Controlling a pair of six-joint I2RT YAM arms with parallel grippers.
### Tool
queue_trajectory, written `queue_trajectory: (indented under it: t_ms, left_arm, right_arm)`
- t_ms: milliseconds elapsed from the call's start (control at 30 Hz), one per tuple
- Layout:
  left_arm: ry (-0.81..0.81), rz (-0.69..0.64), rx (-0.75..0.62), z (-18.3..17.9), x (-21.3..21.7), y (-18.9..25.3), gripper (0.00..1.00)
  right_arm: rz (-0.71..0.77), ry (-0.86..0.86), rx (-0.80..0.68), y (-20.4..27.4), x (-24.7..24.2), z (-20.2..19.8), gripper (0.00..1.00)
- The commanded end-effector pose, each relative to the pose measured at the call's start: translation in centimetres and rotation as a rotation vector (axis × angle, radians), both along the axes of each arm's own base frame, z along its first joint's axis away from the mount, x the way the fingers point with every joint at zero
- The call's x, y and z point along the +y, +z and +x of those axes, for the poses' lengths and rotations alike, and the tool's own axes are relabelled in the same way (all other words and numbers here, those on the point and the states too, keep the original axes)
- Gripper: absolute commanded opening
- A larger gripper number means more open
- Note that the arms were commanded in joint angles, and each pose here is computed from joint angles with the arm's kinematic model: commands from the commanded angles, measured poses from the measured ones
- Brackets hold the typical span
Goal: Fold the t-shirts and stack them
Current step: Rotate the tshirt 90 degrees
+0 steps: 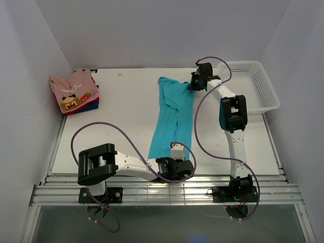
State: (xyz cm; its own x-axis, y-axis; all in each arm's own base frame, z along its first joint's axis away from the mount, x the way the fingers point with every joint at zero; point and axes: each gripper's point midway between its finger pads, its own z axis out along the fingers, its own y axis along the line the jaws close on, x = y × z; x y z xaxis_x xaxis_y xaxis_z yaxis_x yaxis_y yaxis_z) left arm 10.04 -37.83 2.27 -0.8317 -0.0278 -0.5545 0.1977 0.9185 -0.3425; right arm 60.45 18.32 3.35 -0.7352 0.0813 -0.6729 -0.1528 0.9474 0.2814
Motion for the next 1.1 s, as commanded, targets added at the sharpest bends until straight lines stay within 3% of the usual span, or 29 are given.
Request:
queue_trajectory:
  t_ms: [0,200,300,333,367,433,467,500,533,567,600,667,767,900,1067]
  left_arm:
    - [-0.090,-0.008,-0.007,-0.6,-2.1,0.5,0.00]
    - [-0.097,-0.018,-0.094,0.9,-3.6,2.2,0.00]
    - [-0.101,-0.024,-0.193,2.9,-4.3,4.3,0.00]
    - [-0.102,-0.048,-0.230,3.8,-5.3,6.0,0.05]
    - [-0.102,-0.019,-0.307,5.7,-5.1,7.2,0.21]
    - [-0.102,-0.100,-0.456,9.1,-6.5,12.4,0.52]
    - [-0.105,-0.113,-0.501,10.1,-6.6,14.0,0.56]
    - [-0.101,-0.144,-0.547,11.1,-6.7,16.0,0.58]
    - [-0.092,-0.177,-0.592,12.0,-6.3,18.6,0.60]
    - [-0.093,-0.160,-0.646,13.5,-5.5,20.1,0.61]
    - [-0.081,-0.172,-0.678,14.2,-5.0,21.4,0.65]
    - [-0.035,-0.125,-0.687,16.0,-2.3,22.0,0.65]
    - [0.029,-0.047,-0.634,17.1,1.8,20.2,0.65]
    - [0.056,-0.036,-0.543,16.0,6.4,15.9,0.65]
    - [0.062,-0.072,-0.455,13.6,9.1,13.6,0.65]
  right_arm:
    - [0.194,0.134,0.013,-0.3,4.2,-0.5,0.12]
    - [0.270,0.188,-0.072,2.2,5.6,0.5,0.14]
    - [0.257,0.213,-0.205,7.1,5.4,1.4,0.23]
    - [0.248,0.207,-0.231,8.3,4.9,1.5,0.26]
    - [0.241,0.205,-0.266,10.1,4.4,1.5,0.29]
    - [0.191,0.175,-0.426,19.3,2.4,0.7,0.33]
    - [0.152,0.157,-0.407,18.0,1.8,0.7,0.34]
    - [0.114,0.155,-0.504,23.5,0.9,-0.9,0.39]
    - [0.087,0.136,-0.519,25.2,0.2,-2.2,0.53]
    - [0.048,0.110,-0.495,24.9,-0.7,-3.5,0.74]
    - [0.003,0.050,-0.548,28.8,-2.4,-5.6,0.76]
    - [-0.107,-0.032,-0.496,29.0,-5.1,-10.0,0.77]
    - [-0.203,-0.087,-0.371,24.8,-7.0,-16.6,0.76]
    - [-0.223,-0.126,-0.263,18.3,-7.5,-24.0,0.74]
    - [-0.167,-0.124,-0.187,14.6,-5.0,-30.9,0.71]
